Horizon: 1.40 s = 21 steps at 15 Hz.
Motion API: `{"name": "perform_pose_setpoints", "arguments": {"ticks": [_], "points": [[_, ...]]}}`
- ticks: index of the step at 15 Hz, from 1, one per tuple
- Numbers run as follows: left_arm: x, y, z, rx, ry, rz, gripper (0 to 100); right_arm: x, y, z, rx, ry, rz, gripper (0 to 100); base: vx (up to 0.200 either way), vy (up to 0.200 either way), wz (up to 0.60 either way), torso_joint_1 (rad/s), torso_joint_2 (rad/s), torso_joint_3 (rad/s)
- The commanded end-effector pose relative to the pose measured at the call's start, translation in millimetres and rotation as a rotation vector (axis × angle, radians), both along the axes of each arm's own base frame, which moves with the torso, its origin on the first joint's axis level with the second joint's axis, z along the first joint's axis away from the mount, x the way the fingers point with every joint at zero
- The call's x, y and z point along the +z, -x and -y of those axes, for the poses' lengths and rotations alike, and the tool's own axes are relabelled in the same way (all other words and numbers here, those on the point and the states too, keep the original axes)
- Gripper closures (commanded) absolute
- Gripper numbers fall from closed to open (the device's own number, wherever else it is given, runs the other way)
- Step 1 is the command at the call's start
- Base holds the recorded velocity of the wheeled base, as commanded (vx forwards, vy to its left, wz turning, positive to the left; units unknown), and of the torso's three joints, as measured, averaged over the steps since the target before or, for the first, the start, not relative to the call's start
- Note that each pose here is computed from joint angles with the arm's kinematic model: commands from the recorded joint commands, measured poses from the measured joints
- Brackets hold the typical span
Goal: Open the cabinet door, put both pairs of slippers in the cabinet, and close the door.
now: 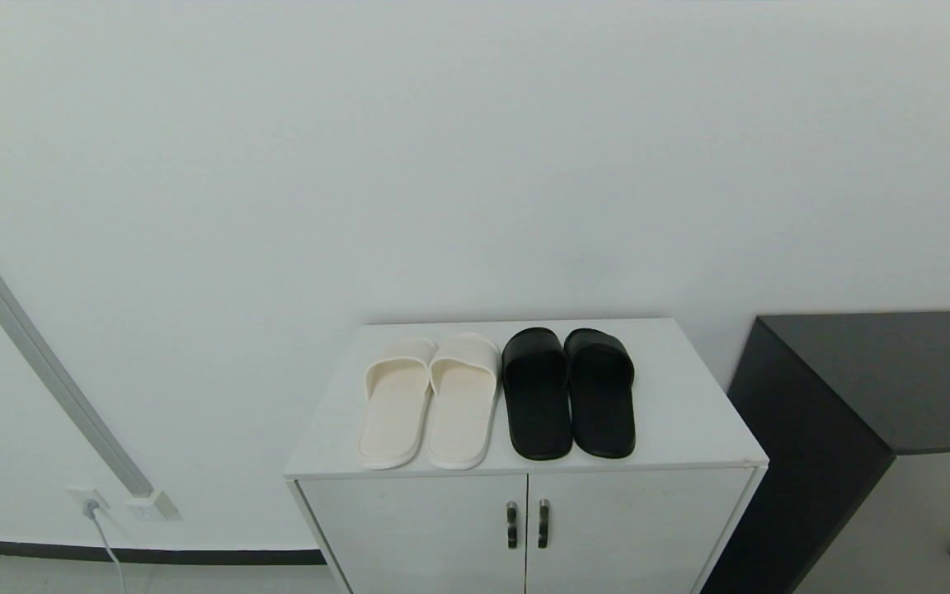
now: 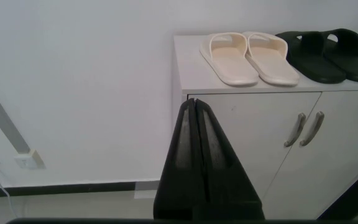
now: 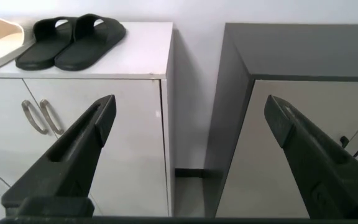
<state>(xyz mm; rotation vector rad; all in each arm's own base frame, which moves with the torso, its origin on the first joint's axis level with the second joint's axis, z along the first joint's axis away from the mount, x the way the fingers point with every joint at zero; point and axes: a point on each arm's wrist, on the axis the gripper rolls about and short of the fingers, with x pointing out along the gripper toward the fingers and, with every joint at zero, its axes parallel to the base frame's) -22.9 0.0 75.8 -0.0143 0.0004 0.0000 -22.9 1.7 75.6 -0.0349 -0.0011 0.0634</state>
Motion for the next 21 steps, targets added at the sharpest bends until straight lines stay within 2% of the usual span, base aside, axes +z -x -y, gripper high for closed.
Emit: {"name": "perform_pose_setpoints", "arguments": {"ticks": [1, 2, 3, 4, 5, 7, 10, 14, 17, 21], "points": [[0.0, 0, 0.0, 0.000, 0.000, -0.001, 100, 0, 0, 0, -0.001, 0.002, 0.003, 0, 0.000, 0.000, 0.00, 0.000, 0.00, 0.000], [0.0, 0, 0.0, 0.000, 0.000, -0.001, 100, 17, 4, 0, -0.006, -0.013, 0.065, 0, 0.000, 0.000, 0.00, 0.000, 0.00, 0.000], [0.0, 0, 0.0, 0.000, 0.000, -0.001, 100, 68, 14, 0, 0.003, -0.068, 0.155, 0, 0.000, 0.000, 0.00, 0.000, 0.00, 0.000], [0.0, 0, 0.0, -0.002, 0.000, 0.000, 100, 92, 14, 0, 0.012, -0.082, 0.123, 0, 0.000, 0.000, 0.00, 0.000, 0.00, 0.000], [0.0, 0, 0.0, -0.002, 0.001, 0.000, 100, 98, 8, 0, 0.033, -0.071, 0.045, 0, 0.000, 0.000, 0.00, 0.000, 0.00, 0.000], [0.0, 0, 0.0, -0.002, 0.000, 0.000, 100, 82, -12, -2, 0.109, -0.039, -0.124, 0, 0.000, 0.000, 0.00, 0.000, 0.00, 0.000], [0.0, 0, 0.0, -0.002, 0.000, -0.001, 100, 81, -45, -4, 0.197, -0.063, -0.260, 0, 0.000, 0.000, 0.00, 0.000, 0.00, 0.000], [0.0, 0, 0.0, -0.002, 0.000, 0.000, 100, 85, -88, -11, 0.312, -0.076, -0.345, 0, 0.000, 0.000, 0.00, 0.000, 0.00, 0.000], [0.0, 0, 0.0, -0.002, 0.001, -0.001, 100, 96, -125, -24, 0.357, -0.111, -0.342, 0, 0.000, 0.000, 0.00, 0.000, 0.00, 0.000], [0.0, 0, 0.1, -0.003, 0.001, -0.001, 100, 108, -146, -62, 0.399, -0.112, -0.351, 0, 0.000, 0.000, 0.00, 0.000, 0.00, 0.000]]}}
